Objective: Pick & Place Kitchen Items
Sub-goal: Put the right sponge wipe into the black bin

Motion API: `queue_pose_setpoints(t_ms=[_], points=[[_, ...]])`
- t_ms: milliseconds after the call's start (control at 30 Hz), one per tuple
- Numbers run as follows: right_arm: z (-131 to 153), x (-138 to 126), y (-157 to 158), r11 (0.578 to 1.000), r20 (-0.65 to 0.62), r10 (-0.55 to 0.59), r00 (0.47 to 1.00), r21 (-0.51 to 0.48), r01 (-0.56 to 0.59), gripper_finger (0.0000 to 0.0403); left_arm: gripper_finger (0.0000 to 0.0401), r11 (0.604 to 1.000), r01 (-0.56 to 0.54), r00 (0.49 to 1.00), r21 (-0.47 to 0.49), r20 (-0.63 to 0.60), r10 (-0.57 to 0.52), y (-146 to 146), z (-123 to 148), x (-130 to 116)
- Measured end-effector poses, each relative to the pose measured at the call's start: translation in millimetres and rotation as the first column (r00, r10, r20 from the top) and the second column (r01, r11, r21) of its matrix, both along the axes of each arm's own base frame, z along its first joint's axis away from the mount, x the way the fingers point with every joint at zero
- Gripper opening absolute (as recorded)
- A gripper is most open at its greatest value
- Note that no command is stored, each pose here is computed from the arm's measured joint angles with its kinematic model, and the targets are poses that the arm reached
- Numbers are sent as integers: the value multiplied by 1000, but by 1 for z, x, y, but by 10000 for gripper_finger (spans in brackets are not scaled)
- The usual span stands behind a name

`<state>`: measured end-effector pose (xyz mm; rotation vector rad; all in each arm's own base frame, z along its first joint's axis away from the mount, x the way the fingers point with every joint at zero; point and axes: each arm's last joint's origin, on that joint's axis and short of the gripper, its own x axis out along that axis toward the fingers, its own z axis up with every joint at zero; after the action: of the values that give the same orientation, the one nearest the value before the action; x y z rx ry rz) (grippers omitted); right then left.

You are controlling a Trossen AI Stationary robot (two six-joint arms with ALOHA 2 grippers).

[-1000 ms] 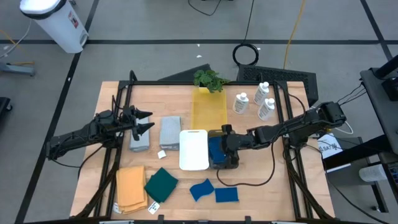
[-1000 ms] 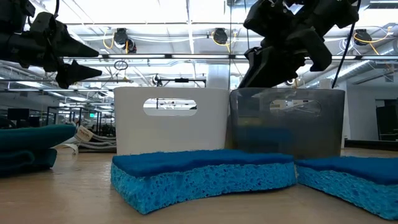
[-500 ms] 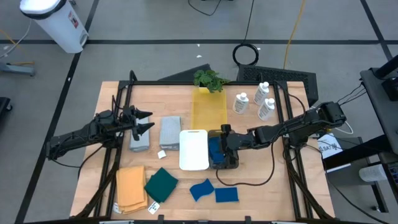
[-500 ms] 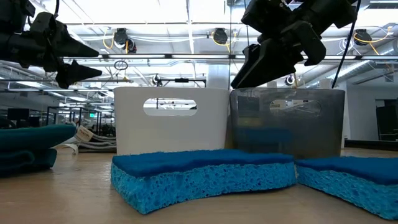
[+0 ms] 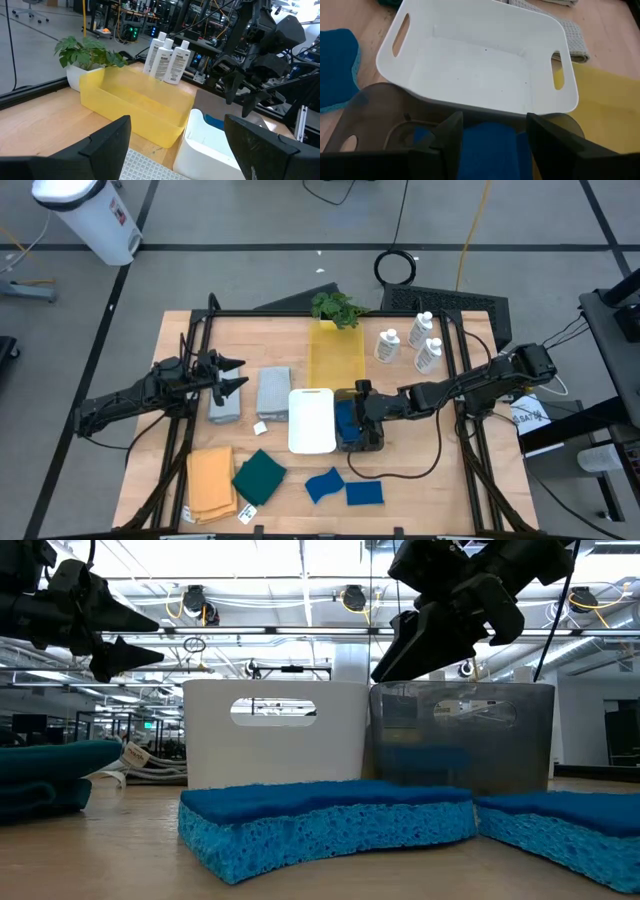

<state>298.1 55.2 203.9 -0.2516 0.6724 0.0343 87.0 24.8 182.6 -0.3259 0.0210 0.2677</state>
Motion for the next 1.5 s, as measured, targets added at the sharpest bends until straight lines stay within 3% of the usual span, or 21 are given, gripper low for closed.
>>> queue_pose_setpoints(t_ms=[467, 767, 967, 1067, 1167, 1233, 1333, 1400, 1500], points=[[1, 0, 0, 1000, 7, 1, 1000, 2, -1, 181, 324, 1000, 0, 1000, 0, 0, 0, 0, 0, 0], [13, 8, 6, 999, 164, 14, 986, 37, -20, 179, 324, 1000, 0, 1000, 0, 0, 0, 0, 0, 0], [22, 10, 20, 979, 252, 116, 961, 135, -154, 183, 324, 1000, -1, 1000, 0, 0, 1, 0, 0, 0], [28, 10, 29, 938, 309, 143, 940, 261, -229, 192, 324, 1000, 0, 1000, 0, 1, 0, 0, 0, 0], [35, 9, 41, 882, 374, 222, 900, 316, -349, 208, 324, 1000, -1, 1000, 0, 0, 1, 0, 0, 0], [40, 6, 53, 846, 416, 287, 863, 312, -432, 223, 324, 1000, 0, 1000, 0, 0, 0, 0, 0, 0], [43, -1, 73, 825, 455, 351, 819, 263, -500, 248, 324, 1000, 0, 1000, 0, 0, 0, 0, 0, 0], [44, -8, 89, 831, 466, 361, 808, 232, -505, 264, 324, 1000, 0, 1000, 0, 0, 0, 0, 0, 0], [44, -21, 113, 873, 471, 323, 821, 187, -450, 284, 324, 1000, -1, 1000, 0, 0, 1, 0, 0, 0]])
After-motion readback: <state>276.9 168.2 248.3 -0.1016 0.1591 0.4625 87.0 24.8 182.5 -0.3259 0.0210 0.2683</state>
